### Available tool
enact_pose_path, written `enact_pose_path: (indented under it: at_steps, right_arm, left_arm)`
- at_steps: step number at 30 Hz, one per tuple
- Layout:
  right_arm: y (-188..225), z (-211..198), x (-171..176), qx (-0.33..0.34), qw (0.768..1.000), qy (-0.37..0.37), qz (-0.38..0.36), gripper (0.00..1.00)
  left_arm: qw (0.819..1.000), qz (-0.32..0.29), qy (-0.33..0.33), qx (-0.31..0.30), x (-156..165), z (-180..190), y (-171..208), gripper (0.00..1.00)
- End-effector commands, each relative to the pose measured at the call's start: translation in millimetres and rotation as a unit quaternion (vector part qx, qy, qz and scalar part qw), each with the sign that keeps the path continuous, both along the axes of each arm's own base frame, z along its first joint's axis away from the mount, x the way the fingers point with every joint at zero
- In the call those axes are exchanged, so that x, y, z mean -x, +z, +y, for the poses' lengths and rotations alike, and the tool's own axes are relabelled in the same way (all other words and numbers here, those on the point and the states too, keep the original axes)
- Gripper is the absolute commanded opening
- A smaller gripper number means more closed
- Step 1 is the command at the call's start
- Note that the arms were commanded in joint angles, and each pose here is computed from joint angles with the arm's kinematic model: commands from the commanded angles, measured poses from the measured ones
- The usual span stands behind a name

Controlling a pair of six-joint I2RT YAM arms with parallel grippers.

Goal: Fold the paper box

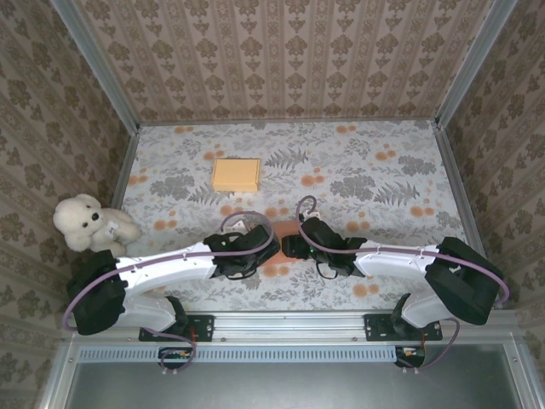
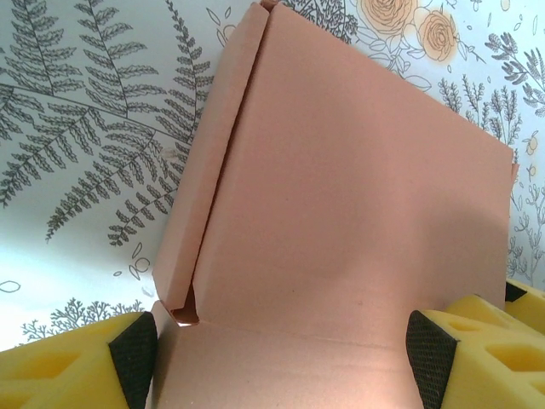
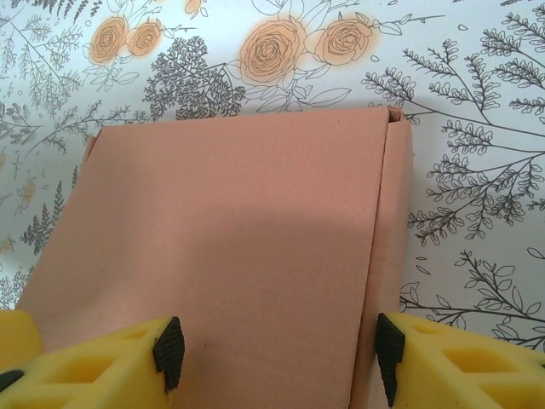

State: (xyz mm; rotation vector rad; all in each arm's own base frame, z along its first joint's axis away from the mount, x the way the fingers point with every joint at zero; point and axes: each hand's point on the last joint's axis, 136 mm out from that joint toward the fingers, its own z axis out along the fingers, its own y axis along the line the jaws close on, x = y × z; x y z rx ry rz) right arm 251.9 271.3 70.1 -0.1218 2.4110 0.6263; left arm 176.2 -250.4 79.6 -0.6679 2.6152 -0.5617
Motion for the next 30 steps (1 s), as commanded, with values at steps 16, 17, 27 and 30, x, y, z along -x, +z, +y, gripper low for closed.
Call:
enact_pose_path:
  at_steps: [16, 17, 27, 30]
  right_arm:
    - [-1.8, 18.9, 6.6, -0.033, 0.999, 0.013, 0.007, 0.63]
    - [-2.1, 19.3, 6.8, -0.033, 0.999, 0.013, 0.008, 0.63]
    - [5.3, 21.5, 10.1, -0.049, 0.999, 0.013, 0.005, 0.64]
    - [9.3, 22.7, 11.1, -0.055, 0.998, 0.013, 0.002, 0.64]
  left_arm:
    - [0.999, 0.012, 0.001, 0.033, 0.4, -29.2, 18.3, 0.80]
    - [0.999, 0.012, 0.000, 0.032, 0.8, -29.9, 19.2, 0.80]
    - [0.999, 0.017, 0.004, 0.036, 0.5, -33.0, 17.8, 0.80]
    - [0.999, 0.014, 0.004, 0.032, -0.9, -32.8, 20.8, 0.80]
